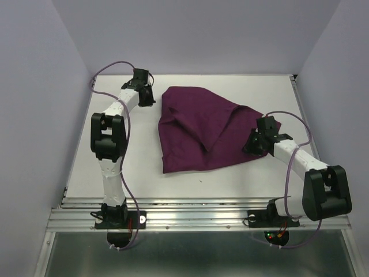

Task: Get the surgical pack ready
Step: Pack the surgical kit at the center of the board.

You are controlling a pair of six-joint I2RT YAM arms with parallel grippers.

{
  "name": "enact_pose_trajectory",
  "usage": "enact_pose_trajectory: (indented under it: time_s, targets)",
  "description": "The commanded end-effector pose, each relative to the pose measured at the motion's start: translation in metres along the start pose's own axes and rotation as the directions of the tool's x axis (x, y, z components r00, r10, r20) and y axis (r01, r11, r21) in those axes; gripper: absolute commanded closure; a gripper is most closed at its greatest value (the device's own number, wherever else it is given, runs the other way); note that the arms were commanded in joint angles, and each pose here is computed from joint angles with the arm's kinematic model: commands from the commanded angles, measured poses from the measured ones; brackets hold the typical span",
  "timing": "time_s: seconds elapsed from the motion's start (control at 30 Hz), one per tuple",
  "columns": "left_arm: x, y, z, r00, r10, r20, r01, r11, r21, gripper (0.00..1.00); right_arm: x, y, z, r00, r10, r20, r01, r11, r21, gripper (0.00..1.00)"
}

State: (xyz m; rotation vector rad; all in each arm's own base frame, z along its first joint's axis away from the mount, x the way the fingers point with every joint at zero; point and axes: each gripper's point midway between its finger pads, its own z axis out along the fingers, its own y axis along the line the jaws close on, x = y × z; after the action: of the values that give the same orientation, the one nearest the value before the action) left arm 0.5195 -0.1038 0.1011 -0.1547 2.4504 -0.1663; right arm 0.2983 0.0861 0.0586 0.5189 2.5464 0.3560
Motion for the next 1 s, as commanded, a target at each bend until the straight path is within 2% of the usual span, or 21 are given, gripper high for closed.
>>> enact_pose_trajectory:
  time_s: [0.0,0.2,0.4,0.53,0.67,0.77,0.8,0.83,0.97]
  targets:
    - [-0.010,-0.025,0.003,1.000,-0.021,0.010,0.021,0.997,0.070,1.00,0.014,-0.018,-0.004,0.998,0.063,-0.002,-0.063,0.996,0.062,0.81]
    - [0.024,-0.036,0.018,0.998,-0.042,-0.056,0.051,0.986,0.156,1.00,0.027,-0.022,0.018,0.994,0.105,-0.026,-0.103,0.993,0.056,0.81]
    - [0.056,-0.050,0.005,0.994,-0.054,-0.096,0.079,0.957,0.280,1.00,0.014,-0.038,0.050,0.997,0.073,-0.022,-0.069,0.984,0.164,0.81]
    - [0.076,-0.052,-0.010,0.992,-0.047,-0.114,0.081,0.944,0.321,1.00,-0.018,-0.045,0.070,1.000,0.030,0.001,-0.030,0.976,0.218,0.81]
    - [0.115,-0.060,-0.030,0.987,-0.045,-0.156,0.100,0.926,0.365,1.00,-0.077,-0.036,0.092,0.998,0.006,0.058,-0.018,0.979,0.204,0.82]
    - [0.138,-0.077,-0.051,0.987,-0.040,-0.156,0.100,0.909,0.405,1.00,-0.101,-0.028,0.116,0.998,-0.035,0.053,0.024,0.981,0.192,0.82]
    - [0.143,-0.084,-0.058,0.987,-0.031,-0.155,0.095,0.902,0.420,1.00,-0.130,-0.010,0.117,0.993,-0.052,0.101,0.036,0.988,0.153,0.82]
    - [0.148,-0.099,-0.071,0.990,-0.011,-0.139,0.072,0.894,0.442,1.00,-0.140,-0.003,0.121,0.991,-0.077,0.109,0.062,0.989,0.132,0.81]
    - [0.182,-0.111,-0.092,0.985,0.025,-0.170,0.053,0.896,0.441,1.00,-0.179,0.026,0.131,0.986,-0.106,0.125,0.097,0.993,0.074,0.80]
